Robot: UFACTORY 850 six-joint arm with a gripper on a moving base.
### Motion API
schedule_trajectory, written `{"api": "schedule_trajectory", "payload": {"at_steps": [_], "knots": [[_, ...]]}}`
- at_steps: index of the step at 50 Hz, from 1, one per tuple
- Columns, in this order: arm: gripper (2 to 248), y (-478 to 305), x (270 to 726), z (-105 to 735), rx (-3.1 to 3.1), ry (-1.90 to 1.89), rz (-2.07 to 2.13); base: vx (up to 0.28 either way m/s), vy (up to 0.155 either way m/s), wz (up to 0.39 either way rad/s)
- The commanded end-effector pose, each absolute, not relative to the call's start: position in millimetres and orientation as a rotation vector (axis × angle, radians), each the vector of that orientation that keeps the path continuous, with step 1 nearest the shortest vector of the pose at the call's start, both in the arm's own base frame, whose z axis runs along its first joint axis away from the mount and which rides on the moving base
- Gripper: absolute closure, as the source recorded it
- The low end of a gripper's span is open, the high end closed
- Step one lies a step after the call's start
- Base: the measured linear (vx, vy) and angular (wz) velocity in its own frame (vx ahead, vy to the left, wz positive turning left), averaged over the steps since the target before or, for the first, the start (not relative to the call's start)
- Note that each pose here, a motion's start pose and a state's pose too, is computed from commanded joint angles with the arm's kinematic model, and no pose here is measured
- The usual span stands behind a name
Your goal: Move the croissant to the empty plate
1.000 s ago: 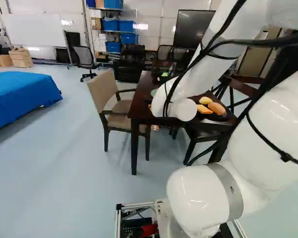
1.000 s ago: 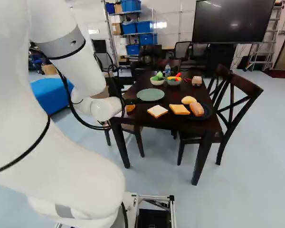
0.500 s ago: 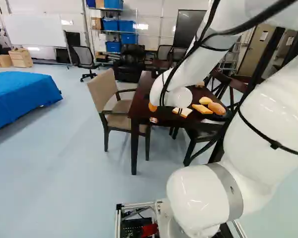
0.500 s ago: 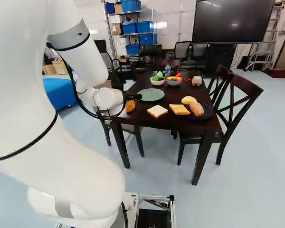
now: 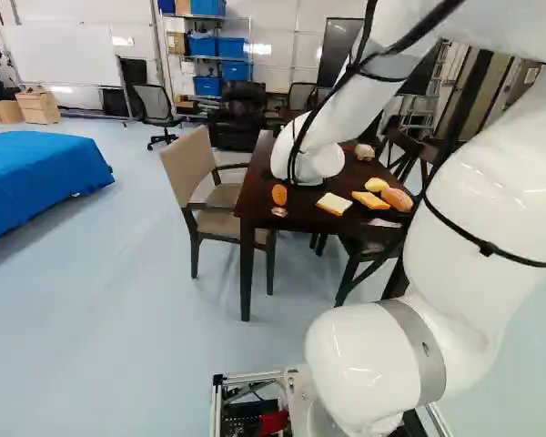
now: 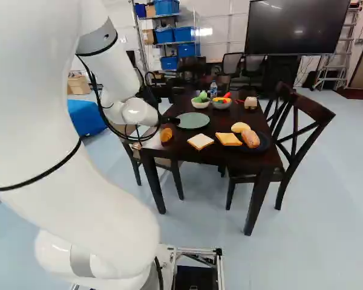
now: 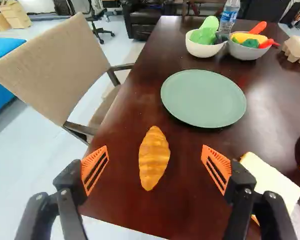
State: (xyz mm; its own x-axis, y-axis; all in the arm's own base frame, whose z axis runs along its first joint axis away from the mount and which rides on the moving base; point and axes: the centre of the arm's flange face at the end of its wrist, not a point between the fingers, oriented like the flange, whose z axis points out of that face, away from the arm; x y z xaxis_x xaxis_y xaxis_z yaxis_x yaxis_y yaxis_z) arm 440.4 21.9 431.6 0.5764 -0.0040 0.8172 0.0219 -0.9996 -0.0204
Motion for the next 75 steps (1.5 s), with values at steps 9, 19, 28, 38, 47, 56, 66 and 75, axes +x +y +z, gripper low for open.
{"api": "schedule_trajectory", "payload": {"at_steps": [9,19,28,38,47,56,66,75], "knots": [[3,22,449,436,-2.802,-0.016,-1.356,0.0,0.0,0.0],[3,22,456,441,-2.843,-0.016,-1.268,0.0,0.0,0.0],[3,23,464,447,-2.877,-0.017,-1.188,0.0,0.0,0.0],[3,25,474,453,-2.911,-0.025,-1.097,0.0,0.0,0.0],[3,29,482,459,-2.942,-0.035,-1.004,0.0,0.0,0.0],[3,34,490,465,-2.969,-0.05,-0.909,0.0,0.0,0.0],[3,41,497,472,-2.998,-0.07,-0.798,0.0,0.0,0.0],[3,47,503,480,-3.02,-0.088,-0.7,0.0,0.0,0.0]]}}
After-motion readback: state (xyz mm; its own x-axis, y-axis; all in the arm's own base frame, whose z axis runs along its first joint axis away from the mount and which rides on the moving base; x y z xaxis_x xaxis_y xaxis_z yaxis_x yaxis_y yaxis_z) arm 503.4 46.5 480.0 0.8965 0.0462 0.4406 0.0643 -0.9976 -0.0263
